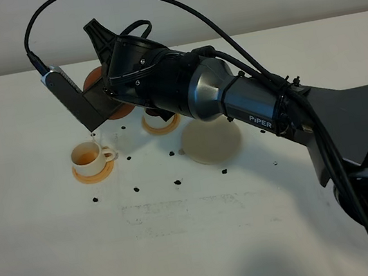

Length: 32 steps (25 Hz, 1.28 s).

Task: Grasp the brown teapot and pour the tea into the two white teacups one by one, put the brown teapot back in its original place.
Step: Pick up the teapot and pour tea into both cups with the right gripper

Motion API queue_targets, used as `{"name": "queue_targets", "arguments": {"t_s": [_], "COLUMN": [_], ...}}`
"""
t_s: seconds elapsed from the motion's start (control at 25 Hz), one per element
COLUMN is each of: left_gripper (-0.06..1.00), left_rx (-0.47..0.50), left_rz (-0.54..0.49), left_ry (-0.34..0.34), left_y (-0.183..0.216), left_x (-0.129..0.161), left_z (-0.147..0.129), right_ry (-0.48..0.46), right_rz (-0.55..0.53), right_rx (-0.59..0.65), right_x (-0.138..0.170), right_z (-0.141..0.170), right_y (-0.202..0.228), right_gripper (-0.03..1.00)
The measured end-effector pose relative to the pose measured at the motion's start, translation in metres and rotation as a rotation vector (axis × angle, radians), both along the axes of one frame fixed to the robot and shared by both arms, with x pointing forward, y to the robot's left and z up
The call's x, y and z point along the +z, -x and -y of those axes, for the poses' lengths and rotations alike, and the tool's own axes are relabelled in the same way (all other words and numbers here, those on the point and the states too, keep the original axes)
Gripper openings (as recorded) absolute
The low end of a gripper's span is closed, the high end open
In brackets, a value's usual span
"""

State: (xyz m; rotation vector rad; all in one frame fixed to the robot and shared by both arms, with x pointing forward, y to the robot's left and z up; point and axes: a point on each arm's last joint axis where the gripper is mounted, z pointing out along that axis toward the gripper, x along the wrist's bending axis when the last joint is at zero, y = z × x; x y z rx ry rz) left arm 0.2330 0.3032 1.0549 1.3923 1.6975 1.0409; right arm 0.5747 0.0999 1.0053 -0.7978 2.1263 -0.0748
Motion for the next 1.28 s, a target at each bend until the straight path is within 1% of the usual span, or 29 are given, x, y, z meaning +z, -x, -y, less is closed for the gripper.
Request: {"name": "queue_targets", "arguments": {"t_s": [1.28], "left_gripper": [0.67], "left_rx": [0.0], "left_rz": [0.0], "left_ry": [0.0], "left_y": [0.0], "left_x": [0.0], "left_z": [0.0], "right_ry": [0.021], "right_rz": [-0.003], "right_rx": [-0.003], "right_x": [-0.0006], "right_z": [0.0014], "right_y": [0.0001], "right_gripper": [0.09]}}
